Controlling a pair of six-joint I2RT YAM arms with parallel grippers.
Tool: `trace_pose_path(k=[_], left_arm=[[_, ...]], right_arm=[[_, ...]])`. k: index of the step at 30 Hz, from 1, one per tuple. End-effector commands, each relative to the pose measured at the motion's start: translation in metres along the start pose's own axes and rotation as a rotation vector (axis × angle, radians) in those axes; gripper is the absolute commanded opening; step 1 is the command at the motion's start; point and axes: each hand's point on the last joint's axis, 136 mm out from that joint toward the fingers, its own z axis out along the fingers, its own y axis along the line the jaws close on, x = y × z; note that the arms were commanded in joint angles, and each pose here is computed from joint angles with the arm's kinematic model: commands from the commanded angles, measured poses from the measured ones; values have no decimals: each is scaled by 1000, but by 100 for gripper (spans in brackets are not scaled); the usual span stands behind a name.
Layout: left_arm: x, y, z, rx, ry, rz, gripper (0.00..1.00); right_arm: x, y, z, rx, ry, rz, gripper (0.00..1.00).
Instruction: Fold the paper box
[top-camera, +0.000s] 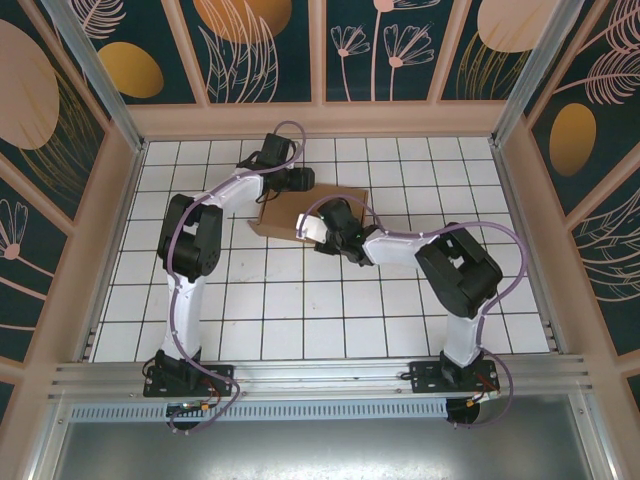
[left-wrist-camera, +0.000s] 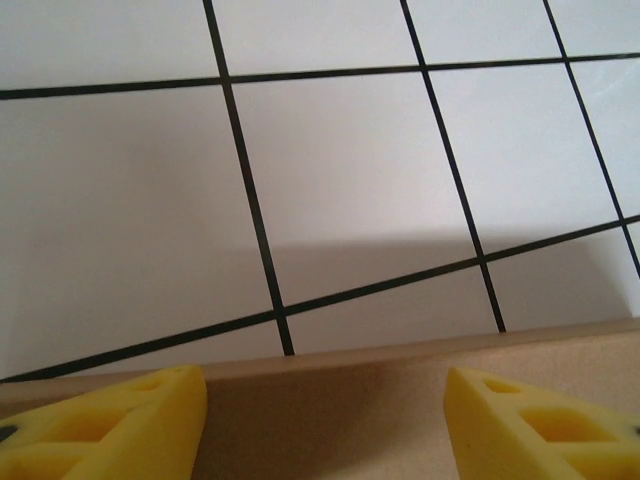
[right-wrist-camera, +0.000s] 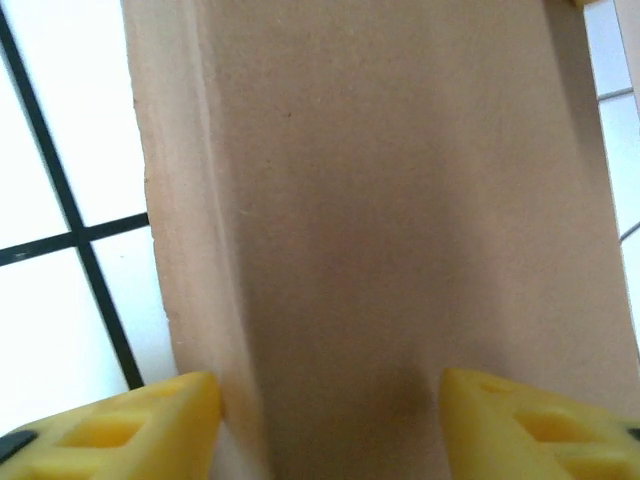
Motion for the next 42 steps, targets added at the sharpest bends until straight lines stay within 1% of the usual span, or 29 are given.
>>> trace_pose_path(k=[1, 2, 3, 5, 6, 7, 8, 10, 12, 13, 15, 16, 17, 18, 21, 23, 24, 25, 27, 28, 29, 32, 35, 38, 40, 42], left_arm=[[48, 15, 13, -22, 145, -15, 62], [48, 14, 13, -16, 146, -14, 61], [48, 14, 13, -15, 147, -16, 61], [44, 13, 9, -15, 134, -18, 61], [41, 12, 7, -14, 124, -21, 61], [36, 10, 2, -7, 112, -28, 63], [32, 7, -2, 9, 100, -40, 64], [20, 2, -15, 34, 66, -63, 67], [4, 0, -34, 46, 7, -83, 69], [-7, 2, -47, 34, -36, -90, 71], [-27, 13, -71, 1, -118, -101, 73], [-34, 24, -82, -30, -155, -113, 73], [-40, 33, -92, -48, -185, -129, 74], [-43, 44, -100, -58, -208, -152, 75], [-39, 76, -114, -122, -246, -193, 76], [-28, 84, -114, -130, -237, -198, 77], [-21, 83, -111, -119, -222, -191, 76], [-14, 82, -109, -104, -211, -176, 73], [2, 86, -107, -113, -205, -157, 70], [10, 89, -106, -122, -197, -139, 70], [17, 90, -105, -121, -187, -126, 69], [37, 85, -98, -77, -137, -105, 69], [51, 88, -89, -71, -91, -103, 68], [58, 95, -86, -50, -73, -144, 62], [60, 97, -89, -3, -84, -182, 58], [62, 95, -88, 49, -84, -196, 53]], right_arm=[[-3, -24, 9, 140, 30, -35, 45], [-3, -27, 10, 158, 35, -30, 39], [-3, -27, 9, 157, 32, -24, 37], [-7, -25, 3, 137, 6, -2, 38], [-11, -28, -2, 136, -14, 12, 41], [-17, -31, -11, 140, -46, 42, 49], [-24, -38, -23, 140, -93, 96, 55], [-37, -50, -52, 79, -203, 252, 64], [-43, -68, -83, 32, -320, 434, 68], [-40, -78, -96, 22, -365, 525, 70], [-28, -94, -116, 19, -419, 686, 73], [-19, -101, -120, 17, -417, 766, 75], [-12, -103, -120, 9, -399, 827, 76], [4, -112, -117, 19, -357, 909, 76], [37, -123, -98, 5, -229, 1065, 71], [51, -124, -86, -18, -206, 1124, 69], [55, -124, -79, -57, -216, 1167, 69], [59, -125, -73, -89, -213, 1224, 70], [69, -129, -59, -161, -187, 1346, 70], [69, -129, -52, -225, -183, 1386, 71], [70, -128, -47, -265, -178, 1407, 73], [78, -125, -32, -269, -139, 1414, 77], [87, -125, -23, -295, -138, 1466, 78], [86, -119, -17, -379, -173, 1510, 78], [87, -113, -12, -418, -172, 1525, 79], [93, -107, -5, -429, -150, 1537, 80]])
